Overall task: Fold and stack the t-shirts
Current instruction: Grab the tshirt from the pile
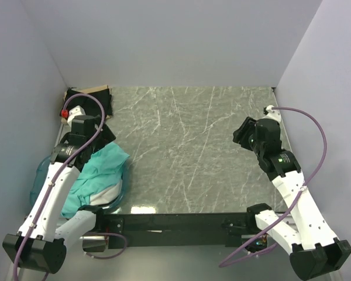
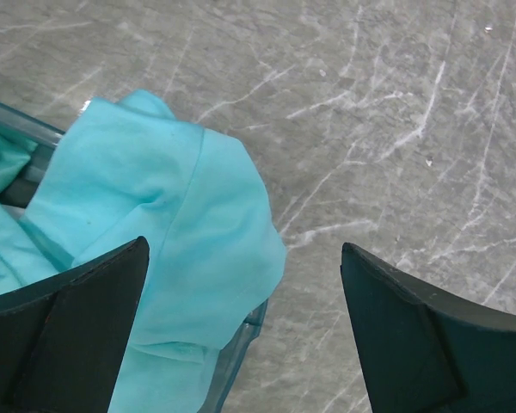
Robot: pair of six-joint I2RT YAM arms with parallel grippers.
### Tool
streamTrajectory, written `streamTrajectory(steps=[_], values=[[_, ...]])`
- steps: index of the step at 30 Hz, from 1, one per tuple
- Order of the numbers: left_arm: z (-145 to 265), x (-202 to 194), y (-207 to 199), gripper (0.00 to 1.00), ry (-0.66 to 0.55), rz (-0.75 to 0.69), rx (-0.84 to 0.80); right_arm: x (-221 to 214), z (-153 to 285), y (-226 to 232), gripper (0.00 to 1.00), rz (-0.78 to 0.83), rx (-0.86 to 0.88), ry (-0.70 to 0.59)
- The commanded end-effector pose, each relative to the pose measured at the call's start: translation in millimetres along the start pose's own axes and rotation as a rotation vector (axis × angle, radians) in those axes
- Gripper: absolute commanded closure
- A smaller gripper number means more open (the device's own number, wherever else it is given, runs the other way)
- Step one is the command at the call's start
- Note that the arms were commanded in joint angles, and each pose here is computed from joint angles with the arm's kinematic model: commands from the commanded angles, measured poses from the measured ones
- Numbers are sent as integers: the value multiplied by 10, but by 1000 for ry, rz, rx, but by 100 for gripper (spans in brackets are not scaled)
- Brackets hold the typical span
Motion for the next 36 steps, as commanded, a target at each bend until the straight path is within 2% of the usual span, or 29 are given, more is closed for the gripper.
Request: streamTrajectory(steps=[1, 6, 9, 15, 20, 22, 28, 32, 36], values=[[102, 82, 82, 1, -58, 10, 36, 47, 37, -22, 40, -8, -9, -38], [224, 164, 139, 1, -89, 14, 74, 8, -2, -21, 40, -9, -8, -24], [269, 147, 175, 0, -66, 21, 106, 1, -35, -7, 40, -18, 0, -25], [364, -82, 274, 1, 92, 94, 200, -4, -106, 49, 40, -41, 23, -20], [274, -545, 484, 0, 266, 100, 261, -81, -164, 48, 40, -70, 36, -20], [271, -649, 575, 0, 296, 115, 312, -134, -176, 32, 40, -76, 34, -9], [279, -598, 664, 0, 202, 173, 351, -235, -213, -23, 40, -74, 15, 3], [97, -693, 684, 1, 244, 137, 396, -274, -251, -15, 40, -75, 21, 18], [-53, -698, 708, 1, 234, 131, 449, -216, -293, 30, 40, -64, 24, 29]])
Point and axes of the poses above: each gripper's point midway between its finger pads, its own z axis back along the fingers, its own y axis along the line the jaws close on, x = y × z, the point moved 5 cm from there along z, back along the fingers, and after that the axes turned 5 degrees about z, right-handed, at the moved point
